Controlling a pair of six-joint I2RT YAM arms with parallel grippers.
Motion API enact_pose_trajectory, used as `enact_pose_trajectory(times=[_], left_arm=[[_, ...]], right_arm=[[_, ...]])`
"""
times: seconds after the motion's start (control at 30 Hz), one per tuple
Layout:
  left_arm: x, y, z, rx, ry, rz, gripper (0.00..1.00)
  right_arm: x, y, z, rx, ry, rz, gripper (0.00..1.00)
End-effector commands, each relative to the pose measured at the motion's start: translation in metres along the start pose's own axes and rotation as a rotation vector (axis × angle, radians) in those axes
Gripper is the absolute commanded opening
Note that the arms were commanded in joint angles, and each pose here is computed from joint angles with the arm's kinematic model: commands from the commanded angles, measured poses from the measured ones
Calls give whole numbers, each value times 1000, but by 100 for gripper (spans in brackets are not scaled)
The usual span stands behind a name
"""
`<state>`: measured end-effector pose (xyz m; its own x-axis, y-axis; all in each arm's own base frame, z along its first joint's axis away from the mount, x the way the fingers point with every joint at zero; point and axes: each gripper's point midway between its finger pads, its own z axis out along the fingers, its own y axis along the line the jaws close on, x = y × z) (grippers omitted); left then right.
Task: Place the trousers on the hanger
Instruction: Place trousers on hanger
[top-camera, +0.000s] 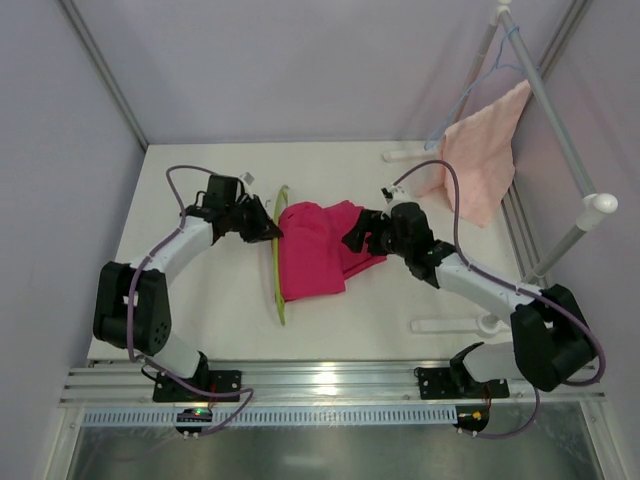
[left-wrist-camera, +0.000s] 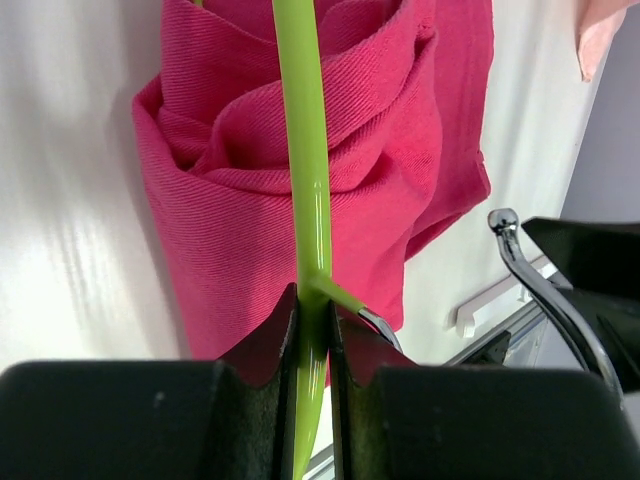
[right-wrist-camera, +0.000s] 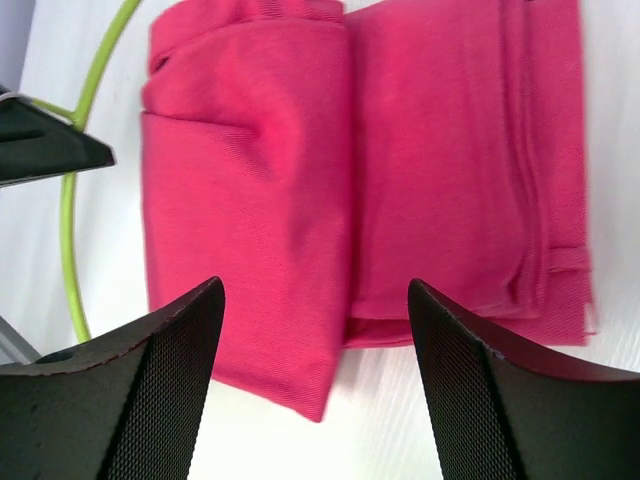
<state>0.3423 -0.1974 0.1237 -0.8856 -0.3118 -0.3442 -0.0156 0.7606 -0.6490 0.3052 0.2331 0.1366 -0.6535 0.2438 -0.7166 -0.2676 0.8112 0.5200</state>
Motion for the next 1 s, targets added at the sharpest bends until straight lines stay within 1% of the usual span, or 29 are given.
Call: enact_pose_trajectory(times=[0.0, 0.07, 0.13, 0.17, 0.23, 0.33, 0.37, 0.4, 0.47, 0.5, 0.57, 0.6, 0.63, 0.67, 0.7, 0.73, 0.77, 0.8, 0.87, 0.93, 0.97], left_arm=[[0, -7, -13, 72, 51, 63, 0], [0, -10, -12, 87, 56, 53, 0], [0, -7, -10, 80, 59, 44, 0], [1, -5, -8, 76, 66, 35, 0], [3, -4, -4, 91, 70, 29, 0], [2, -6, 3, 144, 73, 1, 0], [0, -5, 4, 154, 73, -8, 0], [0, -5, 6, 166, 82, -15, 0], [-9, -5, 8, 179, 61, -9, 0], [-14, -6, 8, 196, 55, -17, 0], [-22, -8, 15, 222, 55, -22, 0], [-24, -8, 17, 227, 60, -28, 0], [-25, -9, 20, 232, 71, -47, 1], [-29, -14, 20, 252, 59, -45, 1], [-30, -16, 19, 265, 53, -60, 1], [-31, -20, 17, 284, 43, -66, 0], [-36, -32, 9, 329, 15, -80, 1], [-30, -30, 8, 337, 21, -106, 0], [-36, -33, -2, 363, -11, -158, 0], [-41, -19, -5, 337, -38, -180, 0], [-44, -7, -4, 289, -61, -163, 0]], right_arm=[[-7, 12, 21, -113, 90, -101, 77], [-3, -15, 36, -27, 127, -81, 77], [-16, -38, 42, 67, 93, -58, 74], [-18, -45, 44, 97, 89, -47, 72], [-18, -54, 54, 128, 93, -27, 70], [-5, -80, 70, 229, 133, -15, 66], [1, -92, 69, 292, 144, -11, 66], [13, -103, 66, 331, 176, 1, 63], [24, -116, 60, 392, 185, 26, 56], [40, -121, 53, 402, 207, 40, 47], [46, -117, 46, 387, 194, 81, 40], [62, -115, 41, 384, 221, 82, 37], [67, -113, 36, 386, 226, 84, 34], [65, -103, 31, 373, 202, 108, 33], [82, -103, 23, 371, 220, 117, 33], [87, -88, 22, 328, 210, 110, 33], [88, -79, 19, 307, 195, 120, 33], [96, -76, 15, 310, 197, 142, 33], [107, -64, 13, 299, 197, 129, 32], [111, -64, 9, 324, 176, 136, 30], [112, -65, 8, 329, 170, 138, 29]])
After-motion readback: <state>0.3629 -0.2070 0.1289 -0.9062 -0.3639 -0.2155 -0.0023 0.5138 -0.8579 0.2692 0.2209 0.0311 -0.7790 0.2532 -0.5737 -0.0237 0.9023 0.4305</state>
